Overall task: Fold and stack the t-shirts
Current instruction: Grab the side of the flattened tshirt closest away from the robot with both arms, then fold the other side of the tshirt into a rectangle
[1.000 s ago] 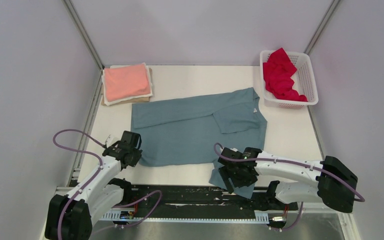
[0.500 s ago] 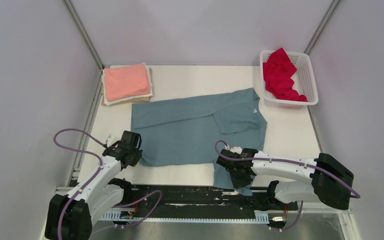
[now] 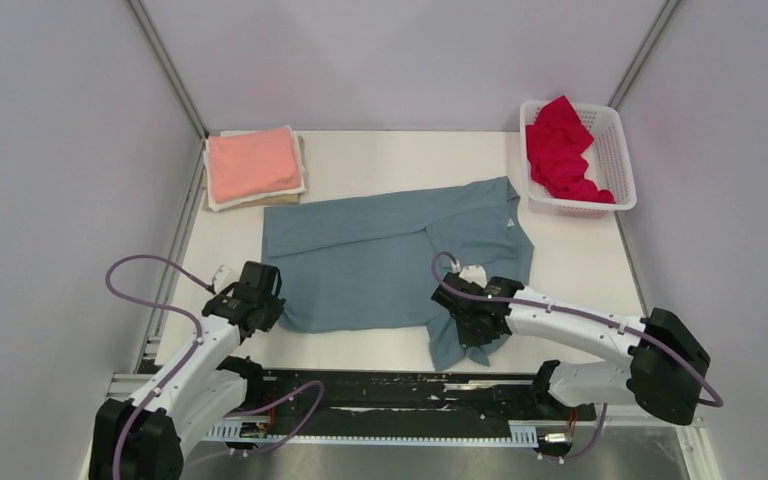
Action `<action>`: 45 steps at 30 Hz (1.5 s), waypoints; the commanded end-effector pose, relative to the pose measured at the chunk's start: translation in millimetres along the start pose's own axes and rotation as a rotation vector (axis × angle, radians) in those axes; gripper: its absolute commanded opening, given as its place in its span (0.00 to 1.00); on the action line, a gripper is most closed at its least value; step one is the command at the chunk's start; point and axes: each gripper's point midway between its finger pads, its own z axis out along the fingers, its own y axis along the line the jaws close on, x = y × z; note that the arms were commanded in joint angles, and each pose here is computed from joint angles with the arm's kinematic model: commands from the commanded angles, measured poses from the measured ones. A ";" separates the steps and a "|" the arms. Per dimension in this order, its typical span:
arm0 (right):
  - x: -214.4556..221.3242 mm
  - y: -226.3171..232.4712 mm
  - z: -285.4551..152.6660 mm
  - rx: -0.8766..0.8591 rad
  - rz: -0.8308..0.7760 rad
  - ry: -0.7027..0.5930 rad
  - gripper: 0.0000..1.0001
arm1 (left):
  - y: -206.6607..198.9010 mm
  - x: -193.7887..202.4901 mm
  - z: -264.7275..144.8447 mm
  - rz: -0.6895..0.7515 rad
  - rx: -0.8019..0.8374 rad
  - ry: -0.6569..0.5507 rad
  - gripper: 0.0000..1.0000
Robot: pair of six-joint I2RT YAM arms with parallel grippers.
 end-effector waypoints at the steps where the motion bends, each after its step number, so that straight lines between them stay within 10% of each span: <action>1: -70.6 -5.7 -22.6 0.045 0.027 -0.184 0.00 | -28.3 -19.9 -12.2 0.009 0.077 -0.056 0.00; 19: -240.9 -34.7 -30.8 0.076 0.121 -0.386 0.00 | -90.5 -77.0 1.9 0.021 0.061 -0.119 0.00; 45: -333.4 -69.8 -20.1 0.138 0.043 -0.476 0.00 | -78.1 -92.9 32.0 0.005 -0.093 -0.074 0.00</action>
